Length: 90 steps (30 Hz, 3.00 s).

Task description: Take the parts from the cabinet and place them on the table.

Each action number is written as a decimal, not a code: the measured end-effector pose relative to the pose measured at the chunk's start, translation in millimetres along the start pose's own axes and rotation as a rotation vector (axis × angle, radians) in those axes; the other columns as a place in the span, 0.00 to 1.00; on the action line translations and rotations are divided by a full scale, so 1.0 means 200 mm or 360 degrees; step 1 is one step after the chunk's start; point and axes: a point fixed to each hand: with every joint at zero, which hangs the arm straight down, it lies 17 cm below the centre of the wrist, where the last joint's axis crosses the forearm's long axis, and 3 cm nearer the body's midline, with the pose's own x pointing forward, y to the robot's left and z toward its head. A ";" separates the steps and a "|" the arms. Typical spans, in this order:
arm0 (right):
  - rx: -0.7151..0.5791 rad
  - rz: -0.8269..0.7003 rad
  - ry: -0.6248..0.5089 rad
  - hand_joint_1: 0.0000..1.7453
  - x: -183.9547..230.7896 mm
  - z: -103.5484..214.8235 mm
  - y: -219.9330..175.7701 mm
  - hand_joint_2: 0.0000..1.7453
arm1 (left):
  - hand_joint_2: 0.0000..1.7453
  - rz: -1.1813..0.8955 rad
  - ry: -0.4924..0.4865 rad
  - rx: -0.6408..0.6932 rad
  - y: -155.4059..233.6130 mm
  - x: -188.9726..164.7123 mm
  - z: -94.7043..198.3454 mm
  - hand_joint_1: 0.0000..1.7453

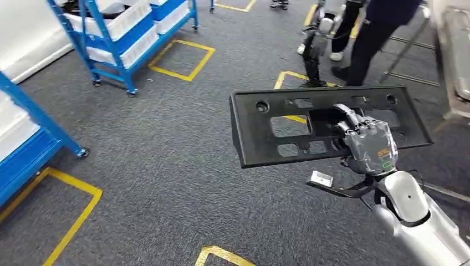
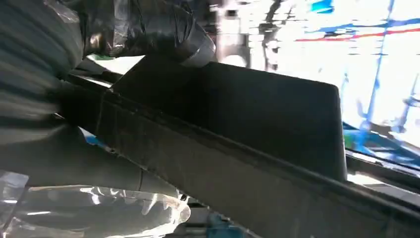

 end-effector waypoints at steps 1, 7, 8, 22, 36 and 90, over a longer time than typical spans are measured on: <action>-0.0001 0.0017 0.0004 1.00 -0.02 0.00 0.00 1.00 | 1.00 0.0005 -0.0010 -0.0006 0.00 0.00 0.00 0.00; 0.0001 0.0061 0.0020 1.00 -0.06 -0.01 -0.01 1.00 | 1.00 0.0038 -0.0028 0.0008 0.02 0.00 0.01 0.00; -0.0008 0.0068 0.0019 1.00 -0.07 -0.03 -0.02 1.00 | 1.00 0.0047 -0.0031 0.0008 0.02 0.00 0.01 0.00; -0.0019 0.0098 -0.0036 1.00 0.01 -0.27 0.00 1.00 | 1.00 0.0184 -0.0014 0.0049 0.08 -0.04 0.02 0.00; -0.0004 0.0074 -0.0049 1.00 0.06 -0.32 0.04 1.00 | 1.00 0.0216 -0.0012 0.0051 0.09 -0.06 0.02 0.00; 0.0064 0.0053 -0.0030 1.00 0.09 -0.34 0.09 1.00 | 1.00 0.0247 -0.0006 0.0060 0.07 -0.15 0.02 0.00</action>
